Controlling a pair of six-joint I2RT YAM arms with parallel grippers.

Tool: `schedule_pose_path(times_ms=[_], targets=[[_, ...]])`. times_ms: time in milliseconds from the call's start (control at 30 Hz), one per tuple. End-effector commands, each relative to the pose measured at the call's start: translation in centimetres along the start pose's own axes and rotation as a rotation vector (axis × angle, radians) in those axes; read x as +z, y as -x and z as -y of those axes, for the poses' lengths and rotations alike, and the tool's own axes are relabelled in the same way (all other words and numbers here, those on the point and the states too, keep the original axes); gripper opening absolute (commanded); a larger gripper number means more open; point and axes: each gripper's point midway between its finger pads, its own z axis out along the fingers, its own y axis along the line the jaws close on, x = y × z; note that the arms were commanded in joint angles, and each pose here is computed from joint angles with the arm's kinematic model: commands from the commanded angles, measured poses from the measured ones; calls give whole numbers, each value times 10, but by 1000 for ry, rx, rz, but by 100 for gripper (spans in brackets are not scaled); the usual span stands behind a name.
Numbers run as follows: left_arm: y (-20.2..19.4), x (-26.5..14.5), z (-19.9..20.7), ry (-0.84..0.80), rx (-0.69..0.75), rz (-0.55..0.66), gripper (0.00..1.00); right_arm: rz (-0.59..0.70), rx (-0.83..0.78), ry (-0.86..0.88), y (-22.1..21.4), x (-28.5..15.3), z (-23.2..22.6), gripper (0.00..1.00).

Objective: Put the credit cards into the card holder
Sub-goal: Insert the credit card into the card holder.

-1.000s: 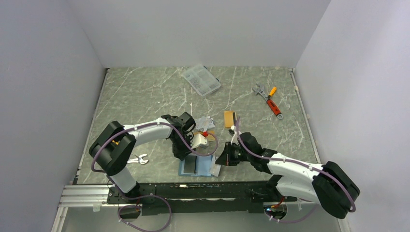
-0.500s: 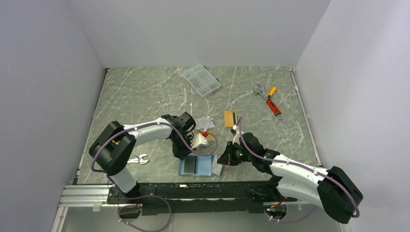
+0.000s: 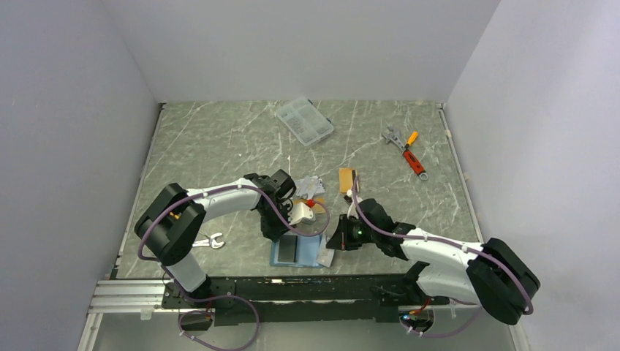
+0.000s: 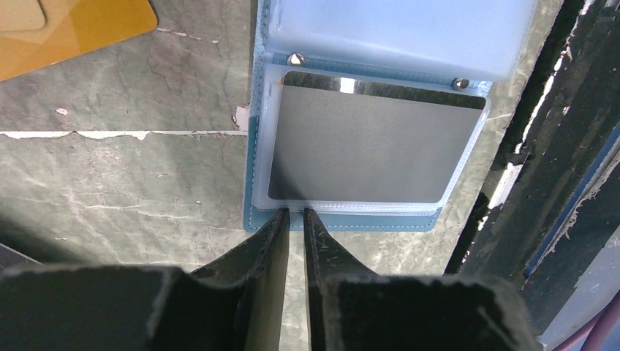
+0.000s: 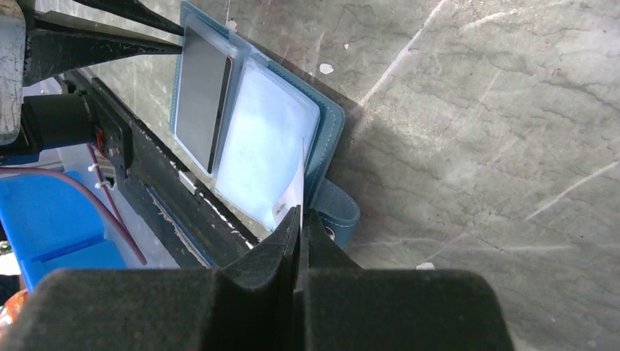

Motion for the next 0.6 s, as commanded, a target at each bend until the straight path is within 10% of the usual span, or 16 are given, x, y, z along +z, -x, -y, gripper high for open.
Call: schedule_pose_path(times_ms=[0, 567], targets=[[-7, 1, 9, -26, 14, -16, 19, 13, -42, -6, 7, 5, -3, 0], [22, -31, 15, -20, 52, 71, 18, 14, -5, -45, 13, 22, 4, 0]])
